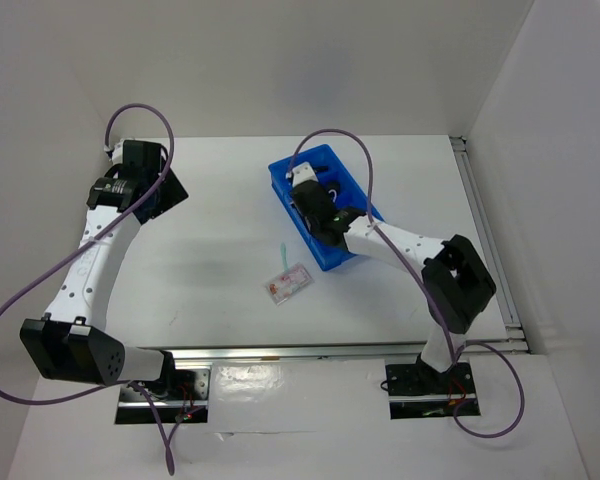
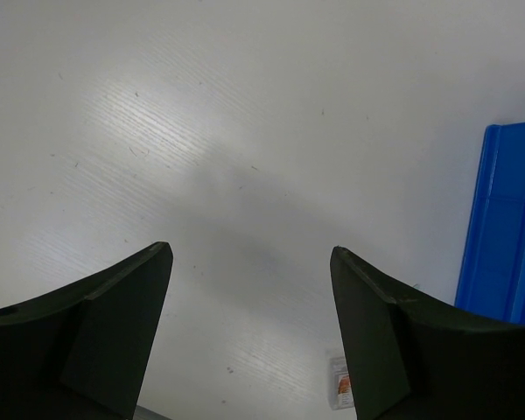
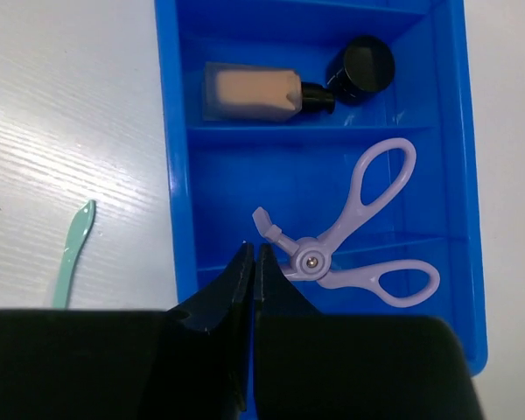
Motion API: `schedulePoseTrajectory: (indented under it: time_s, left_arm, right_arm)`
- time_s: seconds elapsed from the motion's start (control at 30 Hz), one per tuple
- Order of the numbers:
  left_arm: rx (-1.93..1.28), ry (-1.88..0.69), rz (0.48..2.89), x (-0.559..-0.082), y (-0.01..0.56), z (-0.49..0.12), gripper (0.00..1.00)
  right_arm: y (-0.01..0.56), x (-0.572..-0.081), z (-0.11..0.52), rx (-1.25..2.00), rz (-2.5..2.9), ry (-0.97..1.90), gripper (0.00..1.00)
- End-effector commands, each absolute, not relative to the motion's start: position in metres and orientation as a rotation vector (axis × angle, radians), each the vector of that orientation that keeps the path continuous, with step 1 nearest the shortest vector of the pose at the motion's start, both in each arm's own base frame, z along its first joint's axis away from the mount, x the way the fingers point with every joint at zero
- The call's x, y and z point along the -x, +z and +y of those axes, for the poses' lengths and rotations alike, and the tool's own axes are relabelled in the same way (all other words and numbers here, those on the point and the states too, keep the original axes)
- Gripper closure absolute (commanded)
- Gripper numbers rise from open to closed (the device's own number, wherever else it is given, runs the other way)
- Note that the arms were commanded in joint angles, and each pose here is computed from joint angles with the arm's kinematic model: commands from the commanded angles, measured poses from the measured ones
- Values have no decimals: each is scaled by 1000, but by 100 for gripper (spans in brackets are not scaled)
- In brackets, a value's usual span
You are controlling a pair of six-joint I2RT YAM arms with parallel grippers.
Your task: Organize the makeup
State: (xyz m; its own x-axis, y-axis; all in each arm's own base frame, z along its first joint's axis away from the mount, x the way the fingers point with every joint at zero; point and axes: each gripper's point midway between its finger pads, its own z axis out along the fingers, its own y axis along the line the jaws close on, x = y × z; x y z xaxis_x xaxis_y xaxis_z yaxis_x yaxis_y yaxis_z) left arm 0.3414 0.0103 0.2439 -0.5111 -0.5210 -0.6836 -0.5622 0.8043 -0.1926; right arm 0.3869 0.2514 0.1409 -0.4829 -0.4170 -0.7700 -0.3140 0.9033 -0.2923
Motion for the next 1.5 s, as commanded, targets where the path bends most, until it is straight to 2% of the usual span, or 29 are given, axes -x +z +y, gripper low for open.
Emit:
schedulePoseTrajectory:
  time_s: [0.0, 0.13, 0.3, 0.33, 0.43, 0.5, 0.53, 0.67, 0.87, 1.07, 1.17, 1.2, 1.23, 1.33, 1.47]
  left_arm:
    - [781, 62, 2196, -347, 249, 12, 14]
    - [778, 52, 2202, -351, 247, 10, 14]
    - [765, 51, 2218, -352, 243, 8, 14]
    - [764, 46, 2209, -353, 247, 8, 14]
    - [764, 46, 2209, -353, 247, 8, 14]
    - [765, 50, 2218, -354, 244, 8, 14]
    - [765, 51, 2218, -354, 244, 8, 14]
    - [765, 51, 2218, -354, 244, 8, 14]
    - [762, 40, 2222, -352, 243, 7, 14]
    - [767, 16, 2204, -349, 250, 5, 15]
    - [767, 16, 2204, -347, 249, 5, 15]
    - [766, 12, 2195, -349, 251, 5, 15]
    - [766, 11, 2194, -346, 250, 5, 15]
    - [766, 11, 2194, -346, 250, 5, 15]
    - [756, 16, 2197, -344, 250, 6, 15]
  right_arm:
    - [144, -406, 257, 501, 2056, -85, 100]
    - [115, -415, 257, 538, 2090, -127, 100]
    - [108, -431, 249, 504, 2105, -161, 98]
    - [108, -431, 251, 509, 2107, -152, 90]
    - [111, -435, 250, 500, 2103, -142, 47]
    - [122, -440, 254, 493, 2076, -131, 37]
    - [128, -440, 254, 486, 2065, -125, 35]
    - [161, -441, 254, 435, 2029, -98, 35]
    - [213, -412, 278, 416, 1993, 64, 59]
    - [184, -348, 334, 551, 2152, 328, 59]
    - [154, -327, 347, 582, 2251, 416, 54]
    - [144, -318, 350, 582, 2289, 433, 47]
    - [137, -312, 353, 595, 2320, 458, 45]
    - [122, -307, 358, 566, 2375, 489, 41]
    - [86, -309, 359, 563, 2434, 445, 41]
